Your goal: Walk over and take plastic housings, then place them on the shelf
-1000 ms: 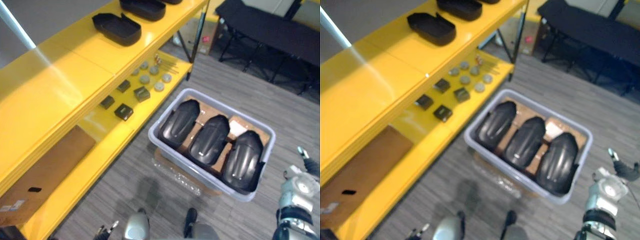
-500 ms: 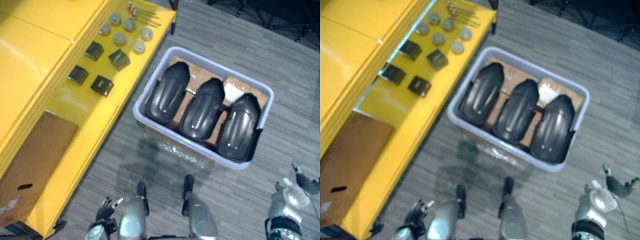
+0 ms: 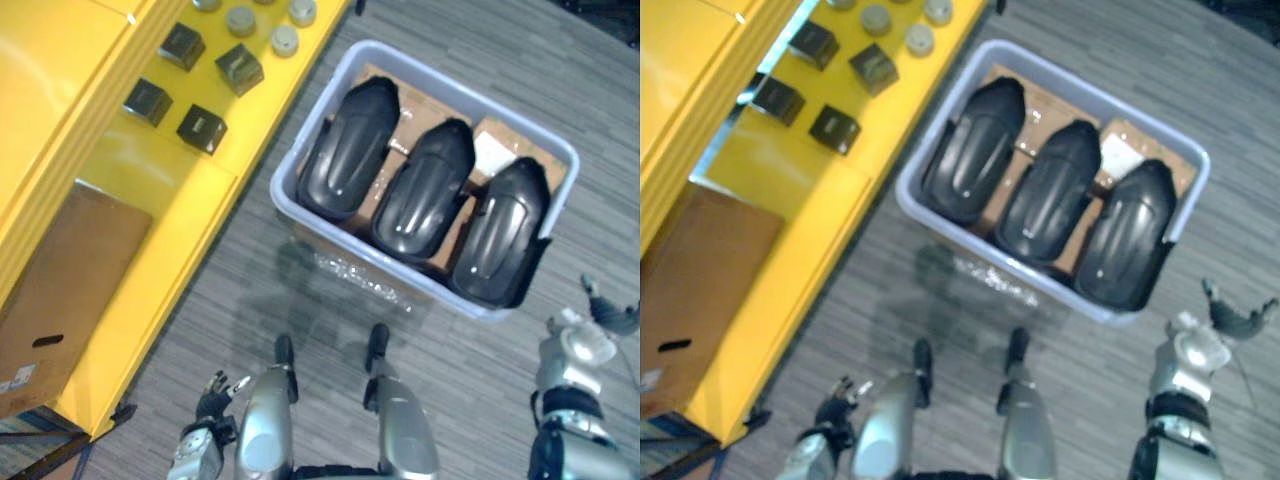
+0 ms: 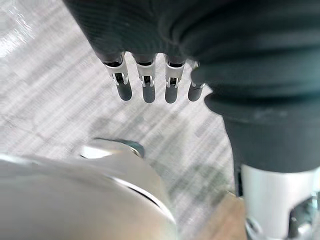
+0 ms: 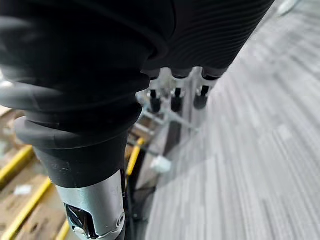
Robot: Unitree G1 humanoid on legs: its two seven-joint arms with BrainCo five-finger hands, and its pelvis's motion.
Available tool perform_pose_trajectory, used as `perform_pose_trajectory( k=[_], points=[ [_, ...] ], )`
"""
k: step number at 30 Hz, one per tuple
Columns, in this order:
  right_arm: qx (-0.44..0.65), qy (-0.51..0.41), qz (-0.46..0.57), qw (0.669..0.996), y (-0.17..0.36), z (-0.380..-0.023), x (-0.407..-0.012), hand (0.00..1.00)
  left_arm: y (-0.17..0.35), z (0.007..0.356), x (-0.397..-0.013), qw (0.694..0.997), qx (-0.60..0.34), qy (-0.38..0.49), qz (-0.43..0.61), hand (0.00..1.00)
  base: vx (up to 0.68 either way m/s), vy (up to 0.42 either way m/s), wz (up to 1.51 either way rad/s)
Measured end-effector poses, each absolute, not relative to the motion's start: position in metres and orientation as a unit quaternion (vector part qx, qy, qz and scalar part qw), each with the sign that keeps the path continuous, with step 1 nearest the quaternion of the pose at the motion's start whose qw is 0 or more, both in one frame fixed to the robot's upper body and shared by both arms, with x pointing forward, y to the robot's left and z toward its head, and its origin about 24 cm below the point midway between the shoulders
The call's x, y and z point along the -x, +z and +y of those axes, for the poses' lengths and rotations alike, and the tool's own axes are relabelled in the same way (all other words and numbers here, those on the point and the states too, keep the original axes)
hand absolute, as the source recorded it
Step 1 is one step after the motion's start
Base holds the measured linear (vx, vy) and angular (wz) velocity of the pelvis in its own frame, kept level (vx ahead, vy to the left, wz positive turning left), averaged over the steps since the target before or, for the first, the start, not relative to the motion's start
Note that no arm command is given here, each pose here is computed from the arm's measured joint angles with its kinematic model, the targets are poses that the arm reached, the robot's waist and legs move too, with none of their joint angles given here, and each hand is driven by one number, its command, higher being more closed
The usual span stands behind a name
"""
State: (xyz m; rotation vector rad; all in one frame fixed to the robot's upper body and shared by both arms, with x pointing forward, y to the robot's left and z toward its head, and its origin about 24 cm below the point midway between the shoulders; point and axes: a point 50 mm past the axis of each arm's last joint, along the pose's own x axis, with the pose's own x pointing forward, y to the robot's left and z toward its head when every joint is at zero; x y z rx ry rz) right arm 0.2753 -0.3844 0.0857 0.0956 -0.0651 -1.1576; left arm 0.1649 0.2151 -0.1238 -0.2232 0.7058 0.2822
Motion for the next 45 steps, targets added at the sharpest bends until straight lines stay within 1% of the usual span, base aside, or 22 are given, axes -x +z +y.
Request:
perform_pose_trajectory(
  k=[4,6,11,15,18,19,25,29,34,39,44,45],
  points=[
    [-0.024,-0.534,-0.038,0.845,0.107,-0.386,-0.29,0.0,-0.124,0.209,-0.171,0.925,0.116,0.13,0.337,0.0,-0.05,-0.004,0.0],
    [-0.007,-0.53,-0.025,0.848,0.113,-0.387,-0.295,0.0,-0.122,0.207,-0.173,0.928,0.112,0.122,0.333,0.0,-0.02,-0.006,0.04],
    [0.01,-0.532,-0.005,0.847,0.123,-0.393,-0.3,0.0,-0.122,0.206,-0.175,0.928,0.124,0.126,0.329,0.0,0.0,0.0,0.07],
    [0.026,-0.533,-0.016,0.846,0.139,-0.4,-0.3,0.0,-0.122,0.201,-0.175,0.929,0.121,0.113,0.332,0.0,-0.02,0.016,0.04],
    [0.032,-0.521,-0.008,0.853,0.141,-0.4,-0.304,0.0,-0.123,0.197,-0.175,0.928,0.124,0.107,0.333,0.0,-0.04,0.013,0.02],
    [0.043,-0.511,0.004,0.858,0.138,-0.399,-0.305,1.0,-0.123,0.196,-0.175,0.928,0.125,0.107,0.333,0.0,-0.04,-0.005,0.05],
    [0.057,-0.472,0.054,0.878,0.133,-0.399,-0.309,1.0,-0.123,0.194,-0.176,0.931,0.123,0.092,0.332,0.0,-0.03,-0.006,0.02],
    [0.076,-0.474,0.079,0.874,0.138,-0.411,-0.304,1.0,-0.122,0.193,-0.177,0.934,0.123,0.09,0.324,0.0,0.0,0.0,0.0],
    [0.088,-0.46,0.092,0.878,0.137,-0.409,-0.306,1.0,-0.121,0.193,-0.177,0.936,0.122,0.089,0.319,0.0,-0.02,-0.002,0.0],
    [0.135,-0.453,0.116,0.874,0.133,-0.405,-0.308,1.0,-0.121,0.193,-0.178,0.936,0.122,0.088,0.318,0.0,-0.05,0.0,0.02],
    [0.178,-0.456,0.13,0.862,0.132,-0.406,-0.307,1.0,-0.12,0.193,-0.179,0.937,0.122,0.09,0.314,0.0,-0.01,0.0,0.01],
    [0.19,-0.466,0.13,0.854,0.133,-0.406,-0.306,1.0,-0.118,0.193,-0.181,0.94,0.122,0.09,0.305,0.0,0.01,0.001,0.04]
  ],
)
